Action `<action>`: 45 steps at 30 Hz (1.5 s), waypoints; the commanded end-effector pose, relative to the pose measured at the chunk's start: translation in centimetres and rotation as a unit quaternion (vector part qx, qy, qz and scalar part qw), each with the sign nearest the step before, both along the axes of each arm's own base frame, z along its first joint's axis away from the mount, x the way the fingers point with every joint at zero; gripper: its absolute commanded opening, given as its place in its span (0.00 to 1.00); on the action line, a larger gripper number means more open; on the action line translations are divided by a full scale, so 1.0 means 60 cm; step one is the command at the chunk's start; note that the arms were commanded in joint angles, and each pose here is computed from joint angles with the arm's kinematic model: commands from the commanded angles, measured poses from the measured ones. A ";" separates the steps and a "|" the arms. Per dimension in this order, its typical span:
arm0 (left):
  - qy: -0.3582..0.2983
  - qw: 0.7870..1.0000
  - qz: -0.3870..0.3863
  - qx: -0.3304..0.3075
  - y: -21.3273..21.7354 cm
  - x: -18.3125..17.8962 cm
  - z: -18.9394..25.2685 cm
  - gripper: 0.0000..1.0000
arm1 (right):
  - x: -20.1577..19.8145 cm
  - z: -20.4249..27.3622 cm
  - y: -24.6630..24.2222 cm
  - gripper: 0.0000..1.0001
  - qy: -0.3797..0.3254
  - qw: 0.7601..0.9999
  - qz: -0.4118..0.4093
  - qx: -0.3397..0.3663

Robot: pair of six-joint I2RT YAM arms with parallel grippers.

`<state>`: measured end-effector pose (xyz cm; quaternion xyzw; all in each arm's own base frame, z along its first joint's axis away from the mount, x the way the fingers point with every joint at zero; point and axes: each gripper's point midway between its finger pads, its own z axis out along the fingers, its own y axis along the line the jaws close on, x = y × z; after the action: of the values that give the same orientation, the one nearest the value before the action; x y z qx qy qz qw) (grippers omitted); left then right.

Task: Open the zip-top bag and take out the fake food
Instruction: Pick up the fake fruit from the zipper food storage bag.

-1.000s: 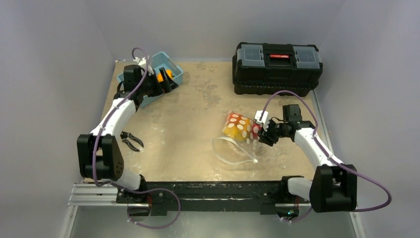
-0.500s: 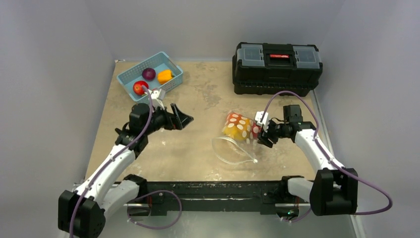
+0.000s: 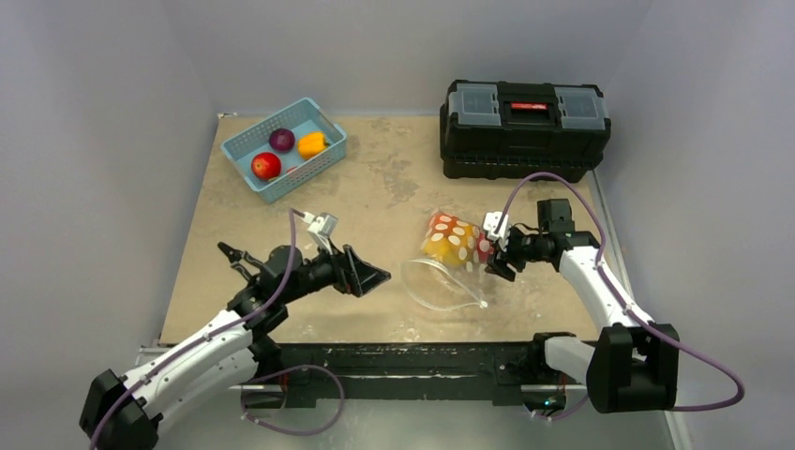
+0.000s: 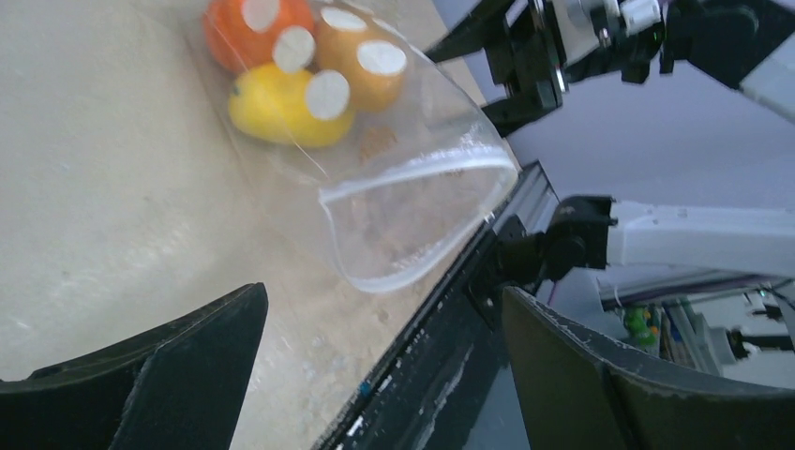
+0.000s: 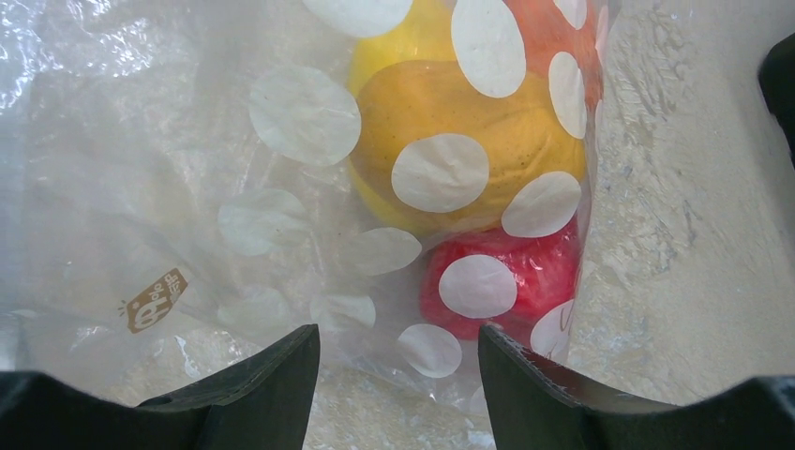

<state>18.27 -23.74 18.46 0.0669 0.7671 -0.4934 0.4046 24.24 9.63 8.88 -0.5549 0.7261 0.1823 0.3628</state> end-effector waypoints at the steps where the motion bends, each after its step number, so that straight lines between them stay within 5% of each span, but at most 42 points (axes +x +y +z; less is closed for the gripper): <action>1: -0.029 0.998 -0.013 -0.046 -0.044 -0.024 0.032 0.95 | 0.004 0.023 0.011 0.61 -0.019 1.000 0.015 0.020; 18: -0.077 0.994 -0.032 -0.070 -0.203 -0.074 0.022 0.90 | 0.025 0.071 0.029 0.61 -0.041 0.996 -0.017 0.082; 23: -0.151 0.988 -0.009 -0.036 -0.229 -0.067 0.007 0.89 | 0.033 0.096 0.042 0.61 -0.049 0.991 -0.027 0.117; 32: -0.342 0.936 0.046 0.065 -0.228 -0.022 -0.031 0.87 | 0.085 0.157 0.040 0.49 -0.048 0.973 -0.133 0.181; 39: -0.413 0.896 0.055 0.154 -0.240 0.007 -0.064 0.87 | 0.121 0.172 0.029 0.37 -0.044 0.959 -0.196 0.198; 45: -0.456 0.866 0.065 0.196 -0.256 0.026 -0.059 0.74 | 0.153 0.153 0.038 0.33 -0.023 0.956 -0.218 0.193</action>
<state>18.84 -38.34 11.97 0.3134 0.6218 -0.2493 0.6730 30.93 11.53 16.39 -0.3301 0.7722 0.2311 0.4912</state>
